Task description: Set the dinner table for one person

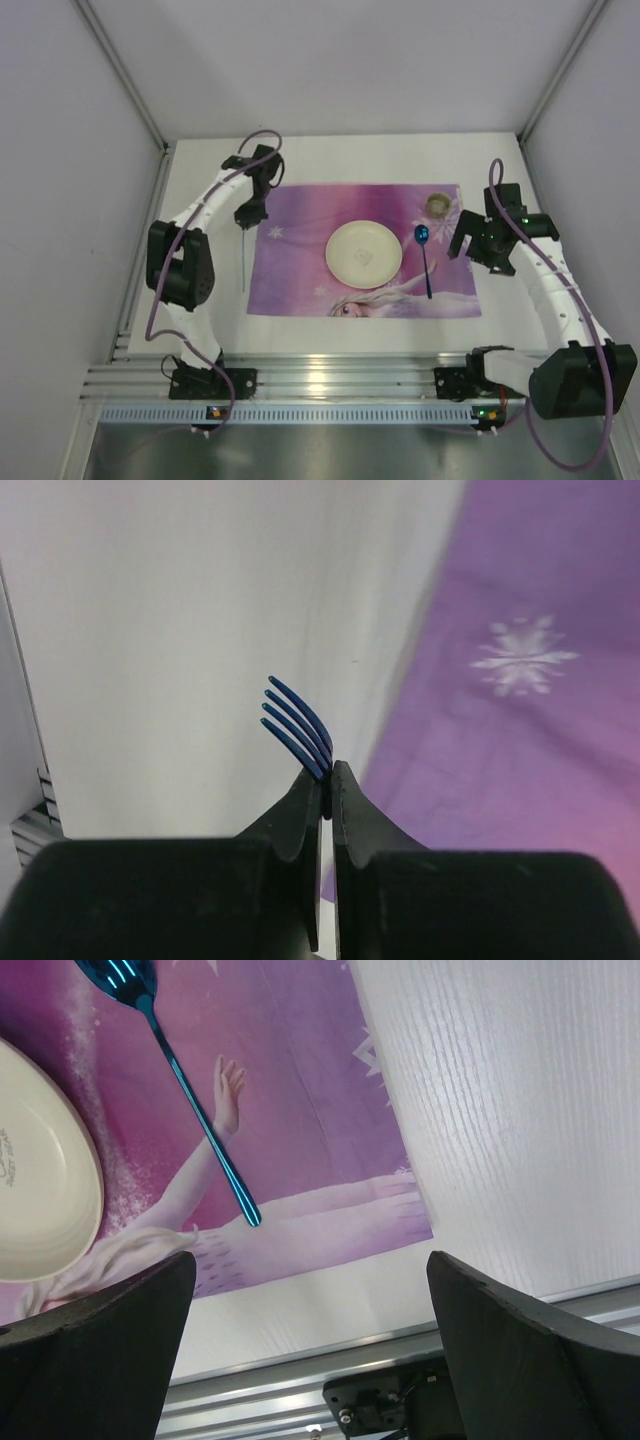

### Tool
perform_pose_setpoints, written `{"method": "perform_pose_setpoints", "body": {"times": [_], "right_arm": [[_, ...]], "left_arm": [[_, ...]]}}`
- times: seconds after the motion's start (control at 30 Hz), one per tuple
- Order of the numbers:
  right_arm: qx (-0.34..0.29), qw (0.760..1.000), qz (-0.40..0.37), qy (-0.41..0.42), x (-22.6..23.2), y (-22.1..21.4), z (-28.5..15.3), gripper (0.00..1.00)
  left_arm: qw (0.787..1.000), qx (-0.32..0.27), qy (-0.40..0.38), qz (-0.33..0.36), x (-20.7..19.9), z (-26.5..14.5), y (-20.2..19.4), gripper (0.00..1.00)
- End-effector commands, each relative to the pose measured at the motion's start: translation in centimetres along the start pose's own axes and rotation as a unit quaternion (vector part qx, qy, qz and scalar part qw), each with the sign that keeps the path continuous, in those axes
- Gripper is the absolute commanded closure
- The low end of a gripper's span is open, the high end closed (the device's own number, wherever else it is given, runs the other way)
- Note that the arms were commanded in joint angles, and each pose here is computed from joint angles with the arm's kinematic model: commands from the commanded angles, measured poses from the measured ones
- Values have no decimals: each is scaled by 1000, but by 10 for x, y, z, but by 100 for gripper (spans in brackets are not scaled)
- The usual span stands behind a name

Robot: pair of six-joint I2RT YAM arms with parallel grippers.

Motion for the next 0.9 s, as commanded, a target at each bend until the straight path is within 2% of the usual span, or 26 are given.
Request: {"method": "perform_pose_setpoints", "body": {"times": [0.0, 0.13, 0.27, 0.6, 0.63, 0.67, 0.77, 0.8, 0.87], "right_arm": [[-48, 999, -3, 15, 9, 23, -10, 0], [-52, 999, -4, 12, 7, 23, -11, 0], [-50, 999, -6, 7, 3, 17, -11, 0], [-41, 999, -13, 1, -1, 6, -8, 0], [-41, 999, -13, 0, -1, 6, -8, 0], [-40, 999, -14, -1, -2, 6, -7, 0], [-42, 999, -16, -1, -1, 8, -8, 0], [-42, 999, -17, -1, -1, 9, -8, 0], [-42, 999, -18, -1, 0, 12, -8, 0]], "left_arm": [[998, -4, 47, 48, -27, -23, -10, 100], [998, 4, 40, 51, -62, -20, -14, 100], [996, 26, 69, 53, -84, 4, -26, 100], [996, 33, 69, 38, -116, 30, -21, 100], [996, 32, 67, 39, -118, 29, -21, 98], [997, 28, 65, 41, -121, 28, -21, 80], [997, 13, 64, 45, -125, 19, -22, 53], [997, 8, 65, 45, -125, 17, -21, 37], [997, -3, 60, 43, -123, 6, -19, 33]]}}
Point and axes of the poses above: each gripper's point midway between its finger pads, its own z axis out along the fingers, its own x axis along the line the jaws close on, y = z × x, the point moved 5 cm from there along -z, back along the fingers, and after that the axes turned 6 degrees about -z, right-handed, at the moved point
